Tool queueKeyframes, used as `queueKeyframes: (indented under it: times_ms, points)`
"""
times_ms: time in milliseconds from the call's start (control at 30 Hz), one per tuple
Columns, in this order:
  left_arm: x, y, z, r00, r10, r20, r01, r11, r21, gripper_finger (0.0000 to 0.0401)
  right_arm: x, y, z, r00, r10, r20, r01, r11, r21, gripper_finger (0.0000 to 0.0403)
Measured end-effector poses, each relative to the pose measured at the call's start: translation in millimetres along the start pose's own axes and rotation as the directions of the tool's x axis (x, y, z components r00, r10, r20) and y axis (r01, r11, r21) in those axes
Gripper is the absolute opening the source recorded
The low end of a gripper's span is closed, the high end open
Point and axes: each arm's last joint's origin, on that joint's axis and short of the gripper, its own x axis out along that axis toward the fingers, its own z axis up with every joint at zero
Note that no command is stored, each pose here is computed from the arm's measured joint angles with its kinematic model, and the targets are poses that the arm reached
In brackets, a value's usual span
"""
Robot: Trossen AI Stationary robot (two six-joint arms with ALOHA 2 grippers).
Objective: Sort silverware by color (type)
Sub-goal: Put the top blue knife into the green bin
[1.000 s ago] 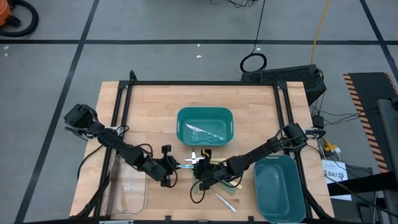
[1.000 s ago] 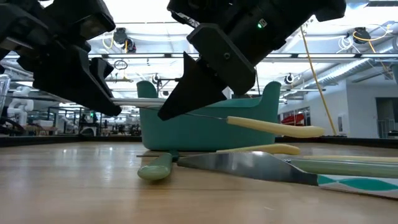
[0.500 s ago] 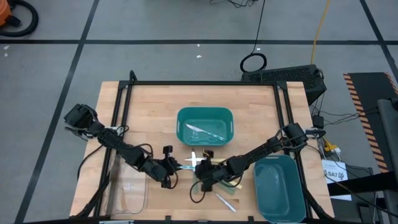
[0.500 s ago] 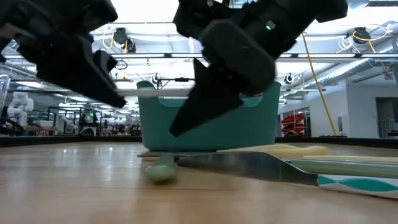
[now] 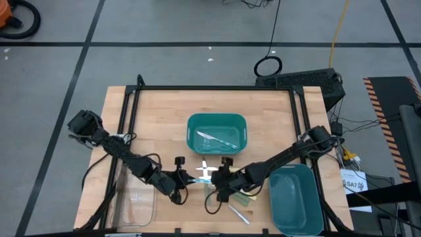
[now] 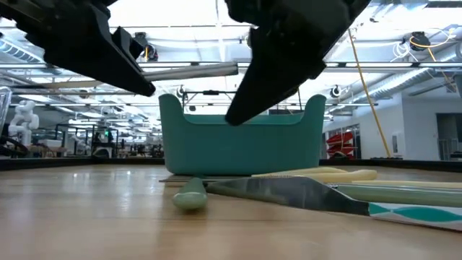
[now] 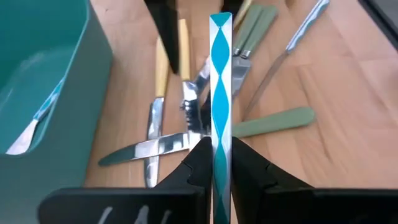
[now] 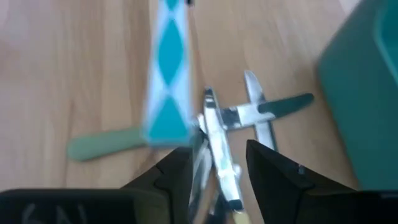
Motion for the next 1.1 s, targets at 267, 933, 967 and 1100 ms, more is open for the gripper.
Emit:
queueKeyframes:
  times_ms: [267, 933, 967, 1100]
  points:
    - [-0.6, -1.3, 0.6, 1.000, -0.003, 0.003, 0.003, 1.000, 0.005, 0.0037, -16.1, 13.4, -4.3, 0.999, -0.025, 0.036, 0.025, 1.000, -0.010, 0.0142]
    - [-0.6, -1.1, 0.8, 1.000, 0.002, 0.006, -0.002, 1.000, -0.002, 0.0037, -16.5, 17.5, 10.5, 0.979, -0.039, 0.199, 0.050, 0.998, -0.048, 0.0216]
    - [-0.6, -1.1, 0.8, 1.000, 0.002, 0.006, -0.002, 1.000, -0.002, 0.0037, -15.2, 17.1, 10.1, 0.980, -0.042, 0.197, 0.052, 0.997, -0.048, 0.0211]
    - [-0.6, -1.2, 0.9, 1.000, 0.002, 0.006, -0.002, 1.000, -0.002, 0.0037, -9.6, 15.7, 8.3, 0.982, -0.052, 0.184, 0.062, 0.997, -0.048, 0.0179]
